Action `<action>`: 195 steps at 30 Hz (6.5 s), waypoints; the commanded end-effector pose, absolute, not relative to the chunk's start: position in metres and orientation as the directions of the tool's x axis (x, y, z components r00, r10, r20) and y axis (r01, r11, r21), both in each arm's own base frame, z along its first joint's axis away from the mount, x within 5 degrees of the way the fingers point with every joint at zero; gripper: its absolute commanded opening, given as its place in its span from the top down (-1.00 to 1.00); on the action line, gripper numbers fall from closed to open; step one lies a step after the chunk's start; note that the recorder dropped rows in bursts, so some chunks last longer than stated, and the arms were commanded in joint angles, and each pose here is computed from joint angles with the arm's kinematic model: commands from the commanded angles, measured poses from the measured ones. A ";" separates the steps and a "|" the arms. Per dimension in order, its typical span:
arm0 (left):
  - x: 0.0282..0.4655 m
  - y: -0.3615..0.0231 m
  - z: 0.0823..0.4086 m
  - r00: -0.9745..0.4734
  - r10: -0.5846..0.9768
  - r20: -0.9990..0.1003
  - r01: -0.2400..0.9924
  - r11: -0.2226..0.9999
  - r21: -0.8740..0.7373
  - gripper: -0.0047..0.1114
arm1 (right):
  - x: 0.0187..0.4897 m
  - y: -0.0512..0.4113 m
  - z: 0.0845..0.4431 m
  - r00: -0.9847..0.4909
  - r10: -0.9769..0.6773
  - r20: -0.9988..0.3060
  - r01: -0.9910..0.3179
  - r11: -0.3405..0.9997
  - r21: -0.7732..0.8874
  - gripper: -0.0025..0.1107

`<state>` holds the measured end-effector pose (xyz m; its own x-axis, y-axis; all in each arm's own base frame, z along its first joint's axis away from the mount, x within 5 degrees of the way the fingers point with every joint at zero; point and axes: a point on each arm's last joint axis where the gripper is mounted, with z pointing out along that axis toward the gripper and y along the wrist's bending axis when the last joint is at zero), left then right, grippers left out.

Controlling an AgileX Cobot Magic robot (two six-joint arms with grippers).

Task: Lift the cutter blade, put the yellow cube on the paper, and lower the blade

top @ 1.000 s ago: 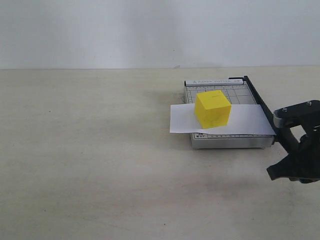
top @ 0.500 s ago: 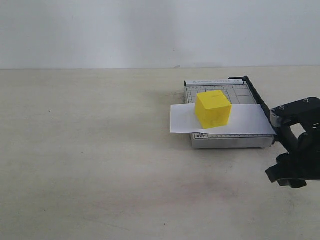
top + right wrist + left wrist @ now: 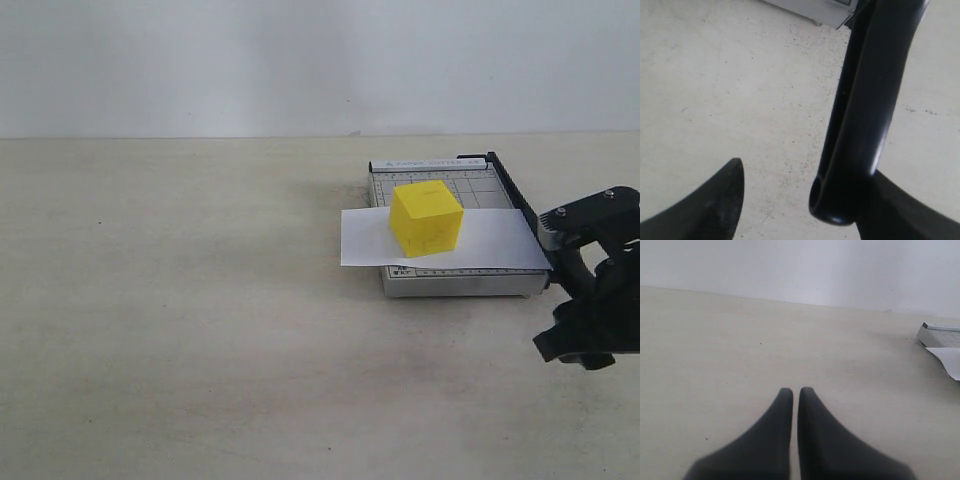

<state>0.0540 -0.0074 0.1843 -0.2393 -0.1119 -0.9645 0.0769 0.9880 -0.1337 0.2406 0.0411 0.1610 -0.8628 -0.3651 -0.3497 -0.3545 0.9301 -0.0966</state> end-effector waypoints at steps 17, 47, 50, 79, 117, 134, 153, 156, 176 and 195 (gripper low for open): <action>0.054 -0.007 0.186 -0.224 -0.113 -0.968 0.077 0.988 -0.133 0.84 | 0.265 0.042 0.195 -0.868 -0.300 -0.396 -0.278 0.954 -0.115 -0.21; 0.054 -0.007 0.186 -0.224 -0.113 -0.968 0.077 0.988 -0.133 0.84 | 0.269 0.041 0.175 -0.896 -0.297 -0.329 -0.271 0.955 -0.122 0.96; 0.054 -0.007 0.186 -0.224 -0.113 -0.968 0.077 0.988 -0.133 0.84 | 0.269 0.041 0.173 -0.901 -0.292 -0.321 -0.267 0.956 -0.120 0.96; 0.054 -0.007 0.186 -0.224 -0.113 -0.968 0.077 0.988 -0.133 0.84 | 0.265 0.023 0.221 -0.850 -0.274 -0.449 -0.245 0.962 -0.124 0.96; 0.054 -0.007 0.186 -0.224 -0.113 -0.968 0.077 0.988 -0.133 0.84 | 0.245 0.022 0.223 -0.818 -0.275 -0.505 -0.244 0.961 -0.127 0.96; 0.054 -0.007 0.186 -0.224 -0.113 -0.968 0.077 0.988 -0.133 0.84 | 0.254 0.026 0.216 -0.800 -0.277 -0.533 -0.260 0.960 -0.109 0.96; 0.054 -0.007 0.186 -0.222 -0.113 -0.969 0.077 0.988 -0.133 0.84 | 0.268 0.027 0.175 -0.896 -0.282 -0.343 -0.275 0.959 -0.071 0.96; 0.054 -0.007 0.186 -0.224 -0.113 -0.968 0.077 0.988 -0.133 0.84 | 0.268 0.027 0.177 -0.894 -0.279 -0.351 -0.272 0.960 -0.071 0.96; 0.054 -0.007 0.186 -0.222 -0.113 -0.969 0.077 0.988 -0.133 0.84 | 0.258 0.026 0.257 -0.757 -0.265 -0.597 -0.244 0.963 -0.117 0.96; 0.054 -0.007 0.186 -0.222 -0.113 -0.969 0.077 0.988 -0.133 0.84 | 0.252 0.026 0.182 -0.863 -0.276 -0.423 -0.266 0.960 -0.084 0.96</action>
